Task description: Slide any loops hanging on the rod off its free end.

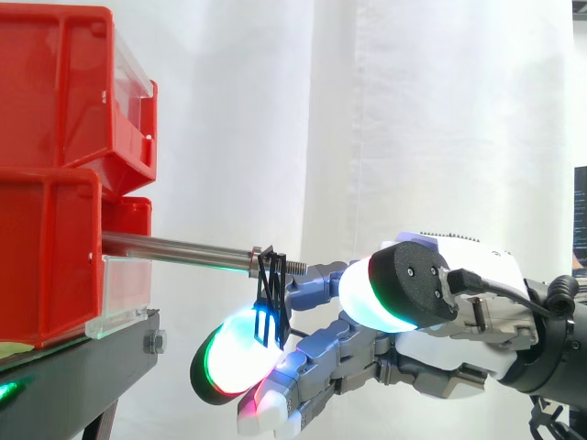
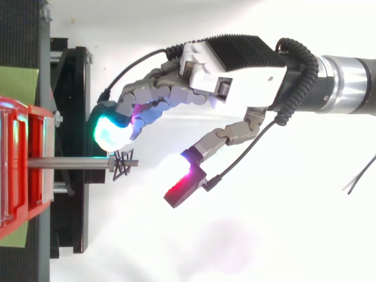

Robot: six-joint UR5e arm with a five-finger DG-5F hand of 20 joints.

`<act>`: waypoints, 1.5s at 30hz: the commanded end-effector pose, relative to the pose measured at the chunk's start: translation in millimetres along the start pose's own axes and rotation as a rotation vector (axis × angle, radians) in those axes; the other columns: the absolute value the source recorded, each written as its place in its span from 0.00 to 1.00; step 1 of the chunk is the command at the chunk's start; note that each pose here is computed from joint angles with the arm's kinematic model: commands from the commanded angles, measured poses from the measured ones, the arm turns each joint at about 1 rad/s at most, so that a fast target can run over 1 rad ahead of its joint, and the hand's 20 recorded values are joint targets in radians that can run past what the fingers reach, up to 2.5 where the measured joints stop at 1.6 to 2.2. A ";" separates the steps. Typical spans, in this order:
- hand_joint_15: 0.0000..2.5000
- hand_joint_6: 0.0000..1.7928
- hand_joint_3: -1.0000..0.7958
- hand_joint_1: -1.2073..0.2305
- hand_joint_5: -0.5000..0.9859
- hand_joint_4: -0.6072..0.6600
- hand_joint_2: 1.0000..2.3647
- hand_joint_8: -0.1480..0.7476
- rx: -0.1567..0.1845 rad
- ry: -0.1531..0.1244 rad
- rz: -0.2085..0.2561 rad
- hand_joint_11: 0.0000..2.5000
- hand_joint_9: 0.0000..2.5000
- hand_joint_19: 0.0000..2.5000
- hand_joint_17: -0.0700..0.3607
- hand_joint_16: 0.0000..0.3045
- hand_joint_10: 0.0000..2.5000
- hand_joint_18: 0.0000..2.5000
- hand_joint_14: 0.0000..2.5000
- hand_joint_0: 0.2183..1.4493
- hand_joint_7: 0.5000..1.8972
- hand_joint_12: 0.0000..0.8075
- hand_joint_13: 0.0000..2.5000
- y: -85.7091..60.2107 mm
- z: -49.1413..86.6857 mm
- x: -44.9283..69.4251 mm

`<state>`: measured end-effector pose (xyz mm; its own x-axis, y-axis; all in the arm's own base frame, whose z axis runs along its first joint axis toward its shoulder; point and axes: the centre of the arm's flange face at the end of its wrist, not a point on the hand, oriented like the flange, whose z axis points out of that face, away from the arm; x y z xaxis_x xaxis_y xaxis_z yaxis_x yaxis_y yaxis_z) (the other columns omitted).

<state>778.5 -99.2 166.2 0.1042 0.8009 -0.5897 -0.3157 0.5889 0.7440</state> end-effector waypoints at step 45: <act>0.11 0.28 0.32 0.43 0.25 0.72 0.01 0.52 -0.079 0.030 0.082 0.14 0.36 0.18 0.41 0.16 0.00 0.28 0.00 0.30 0.41 0.47 0.31 -22.0 20.1 13.3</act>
<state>805.2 -101.0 148.0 0.0460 0.8418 -0.5378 -0.3939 0.5101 0.7647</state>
